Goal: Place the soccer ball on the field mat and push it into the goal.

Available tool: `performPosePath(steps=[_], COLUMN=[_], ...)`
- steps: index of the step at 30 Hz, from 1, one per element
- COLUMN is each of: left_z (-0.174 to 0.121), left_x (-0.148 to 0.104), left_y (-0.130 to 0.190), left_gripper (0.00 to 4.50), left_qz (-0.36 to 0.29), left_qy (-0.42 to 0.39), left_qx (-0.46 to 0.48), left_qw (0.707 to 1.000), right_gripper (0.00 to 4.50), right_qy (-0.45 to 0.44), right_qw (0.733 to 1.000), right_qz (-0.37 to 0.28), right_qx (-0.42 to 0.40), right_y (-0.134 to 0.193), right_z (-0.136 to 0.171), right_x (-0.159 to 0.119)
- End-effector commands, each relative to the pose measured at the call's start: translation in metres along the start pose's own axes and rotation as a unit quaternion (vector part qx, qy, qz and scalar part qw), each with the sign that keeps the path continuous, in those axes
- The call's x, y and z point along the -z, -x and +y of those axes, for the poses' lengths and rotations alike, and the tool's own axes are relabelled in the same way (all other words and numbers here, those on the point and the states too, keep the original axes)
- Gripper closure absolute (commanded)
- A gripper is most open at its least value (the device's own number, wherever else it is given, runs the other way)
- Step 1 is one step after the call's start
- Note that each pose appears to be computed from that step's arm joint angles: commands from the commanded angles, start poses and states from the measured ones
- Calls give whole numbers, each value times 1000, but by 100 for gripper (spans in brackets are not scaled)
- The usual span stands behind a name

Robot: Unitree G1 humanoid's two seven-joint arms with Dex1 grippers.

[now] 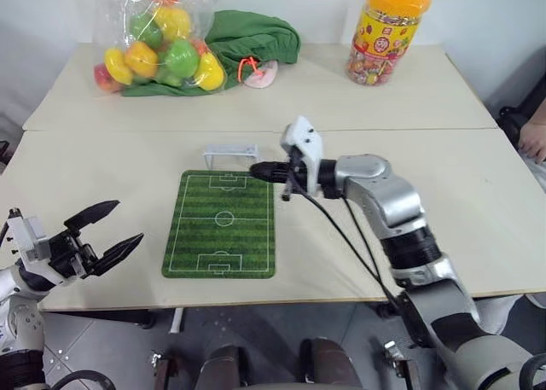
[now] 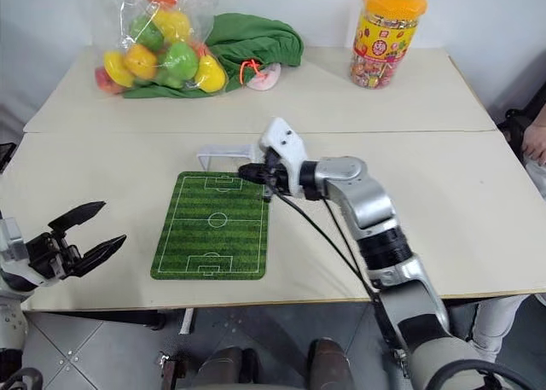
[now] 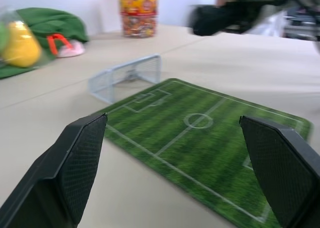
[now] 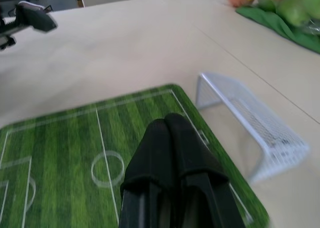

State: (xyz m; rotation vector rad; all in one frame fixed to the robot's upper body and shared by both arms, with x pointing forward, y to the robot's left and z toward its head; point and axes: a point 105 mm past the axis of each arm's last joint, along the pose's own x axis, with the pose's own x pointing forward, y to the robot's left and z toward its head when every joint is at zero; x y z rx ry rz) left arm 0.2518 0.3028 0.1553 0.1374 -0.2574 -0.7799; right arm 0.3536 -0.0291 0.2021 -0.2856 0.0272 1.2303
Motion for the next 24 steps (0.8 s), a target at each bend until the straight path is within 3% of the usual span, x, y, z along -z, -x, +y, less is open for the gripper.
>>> performPosePath(steps=[1,7,13,24], left_z=[14,40,35,40], left_x=[-9,-8,-12,-17], left_y=[13,31,34,61], left_gripper=[0,0,0,0], left_qz=[-3,36,26,41], left_qy=[-1,1,21,33], left_qx=[-51,-145,-139,-174], left_qw=[999,989,990,983], right_gripper=[393,194,5,5], right_qy=[10,8,-14,-20], right_qw=[1000,1000,1000,998], right_qz=[0,28,27,36], right_qx=[-29,5,1,53], right_y=[37,101,136,153], right_z=[1,-24,-23,-28], right_x=[9,56,76,94])
